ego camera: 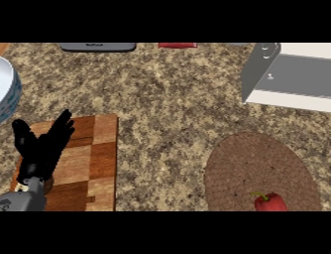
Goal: Pick the tomato from the placemat and place it in the tiered shelf
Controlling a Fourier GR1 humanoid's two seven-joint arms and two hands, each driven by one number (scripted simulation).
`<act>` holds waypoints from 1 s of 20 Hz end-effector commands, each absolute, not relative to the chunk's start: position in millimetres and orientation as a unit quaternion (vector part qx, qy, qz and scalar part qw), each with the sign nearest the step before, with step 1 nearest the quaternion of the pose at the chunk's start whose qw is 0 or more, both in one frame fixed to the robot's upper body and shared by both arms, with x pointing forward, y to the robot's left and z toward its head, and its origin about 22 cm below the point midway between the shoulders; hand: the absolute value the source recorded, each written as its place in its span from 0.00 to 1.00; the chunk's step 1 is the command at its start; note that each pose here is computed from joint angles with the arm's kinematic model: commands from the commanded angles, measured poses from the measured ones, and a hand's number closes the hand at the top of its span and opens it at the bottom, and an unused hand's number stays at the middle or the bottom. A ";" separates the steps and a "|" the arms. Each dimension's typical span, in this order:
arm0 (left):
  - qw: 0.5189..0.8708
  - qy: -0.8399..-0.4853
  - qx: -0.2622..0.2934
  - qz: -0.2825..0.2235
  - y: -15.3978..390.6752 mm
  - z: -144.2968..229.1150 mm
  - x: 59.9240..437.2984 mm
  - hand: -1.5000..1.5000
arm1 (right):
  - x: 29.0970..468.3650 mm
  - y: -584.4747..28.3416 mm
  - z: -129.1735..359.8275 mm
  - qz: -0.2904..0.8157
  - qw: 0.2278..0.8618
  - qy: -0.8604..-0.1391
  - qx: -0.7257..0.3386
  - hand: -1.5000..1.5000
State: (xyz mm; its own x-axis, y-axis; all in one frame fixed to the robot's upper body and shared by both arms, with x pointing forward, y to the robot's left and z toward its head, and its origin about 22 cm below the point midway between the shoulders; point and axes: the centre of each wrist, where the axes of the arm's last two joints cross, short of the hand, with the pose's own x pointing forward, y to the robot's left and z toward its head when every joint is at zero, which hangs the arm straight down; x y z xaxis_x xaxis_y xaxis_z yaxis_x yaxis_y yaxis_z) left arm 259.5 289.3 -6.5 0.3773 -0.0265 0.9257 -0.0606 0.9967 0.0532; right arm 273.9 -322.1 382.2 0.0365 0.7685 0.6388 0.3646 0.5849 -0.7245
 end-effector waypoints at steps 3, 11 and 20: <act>0.844 -0.536 0.031 0.007 287.8 -24.5 250.4 0.50 | 308.9 -357.4 399.7 0.183 0.596 -0.659 -0.421 1.00; 0.843 -0.537 0.034 0.011 290.0 -31.0 253.4 0.50 | 350.6 -379.0 355.4 0.230 0.597 -0.636 -0.430 1.00; 0.846 -0.531 0.049 0.017 290.7 -19.3 257.3 0.50 | 384.9 -378.3 346.4 0.233 0.587 -0.636 -0.443 1.00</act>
